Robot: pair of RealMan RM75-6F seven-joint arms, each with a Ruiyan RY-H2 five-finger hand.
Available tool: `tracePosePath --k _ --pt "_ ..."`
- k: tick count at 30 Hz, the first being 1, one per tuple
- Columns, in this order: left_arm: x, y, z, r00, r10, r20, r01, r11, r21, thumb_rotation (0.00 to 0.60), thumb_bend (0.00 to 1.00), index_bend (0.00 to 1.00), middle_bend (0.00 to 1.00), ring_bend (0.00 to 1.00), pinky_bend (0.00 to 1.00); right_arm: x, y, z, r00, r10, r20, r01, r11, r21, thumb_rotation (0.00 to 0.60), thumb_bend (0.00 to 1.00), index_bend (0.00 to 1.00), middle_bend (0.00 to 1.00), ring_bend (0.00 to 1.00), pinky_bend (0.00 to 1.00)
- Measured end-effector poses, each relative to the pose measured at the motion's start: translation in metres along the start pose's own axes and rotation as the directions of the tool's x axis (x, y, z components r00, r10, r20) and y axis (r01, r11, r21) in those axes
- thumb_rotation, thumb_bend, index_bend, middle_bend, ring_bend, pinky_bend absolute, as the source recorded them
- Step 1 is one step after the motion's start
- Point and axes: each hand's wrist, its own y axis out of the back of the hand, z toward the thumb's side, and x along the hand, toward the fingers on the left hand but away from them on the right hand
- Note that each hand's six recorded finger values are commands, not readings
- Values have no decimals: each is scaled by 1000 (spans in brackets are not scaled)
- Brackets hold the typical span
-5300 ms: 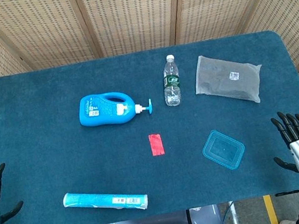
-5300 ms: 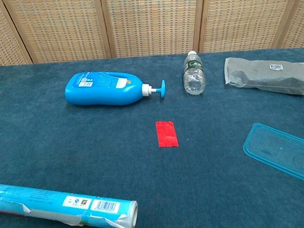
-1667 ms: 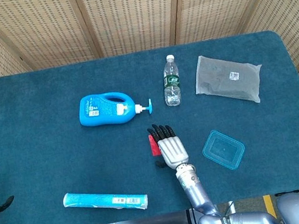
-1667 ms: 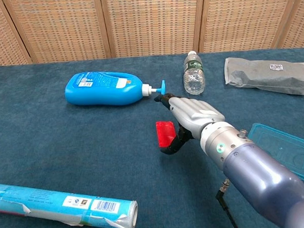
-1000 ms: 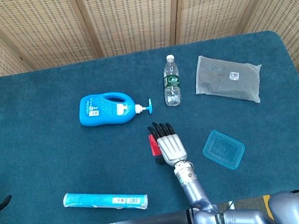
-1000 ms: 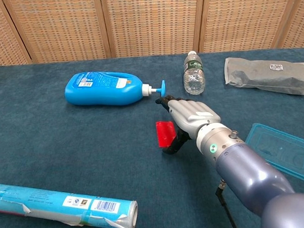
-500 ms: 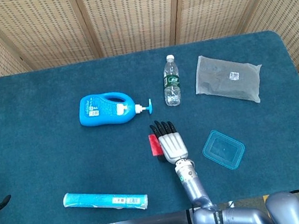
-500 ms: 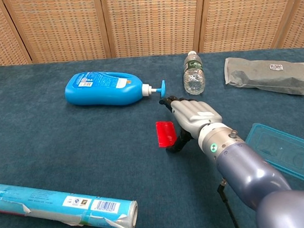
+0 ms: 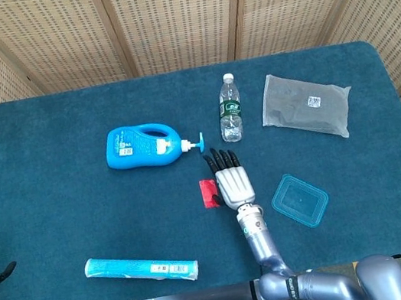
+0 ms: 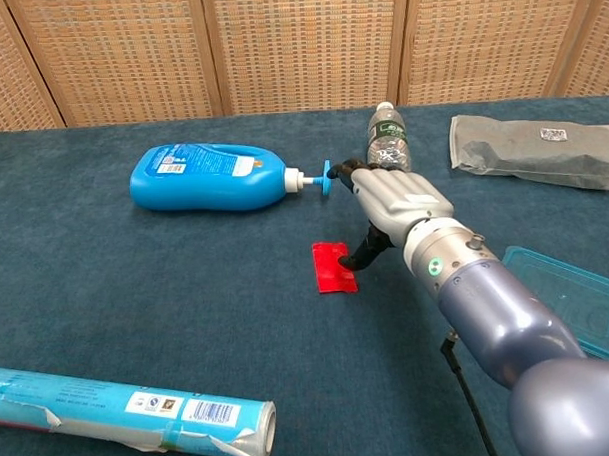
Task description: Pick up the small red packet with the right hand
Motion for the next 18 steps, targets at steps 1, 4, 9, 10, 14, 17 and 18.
tracePosePath --k 1,4,9,10,14,17,18 --pt "0 0 0 1000 1 1 -1 1000 0 600 144 0 0 0 0 0 1 0 1000 -5 -2 5 1000 -2 600 383 184 0 0 0" --pt "0 0 1 1000 1 2 -1 1000 -1 600 144 0 0 0 0 2 5 0 1000 -19 -8 19 1000 -9 600 383 189 0 0 0" --pt "-1 0 2 1000 1 6 -1 1000 -1 600 144 0 0 0 0 6 8 -2 1000 -25 -14 25 1000 -13 600 383 174 0 0 0" --pt "-1 1 2 1000 2 6 -2 1000 -1 600 144 0 0 0 0 8 8 -2 1000 -22 -14 22 1000 -15 600 382 167 0 0 0" --pt "-1 1 3 1000 3 9 -3 1000 -1 600 143 0 0 0 0 14 6 -4 1000 -4 -11 4 1000 -23 600 380 146 0 0 0" --pt "-2 2 4 1000 6 12 -6 1000 -2 600 144 0 0 0 0 23 0 -3 1000 20 -18 -21 1000 -22 600 381 144 0 0 0" --pt "-2 2 4 1000 8 13 -8 1000 -3 600 144 0 0 0 0 27 -3 -2 999 31 -22 -31 999 -17 600 380 144 0 0 0"
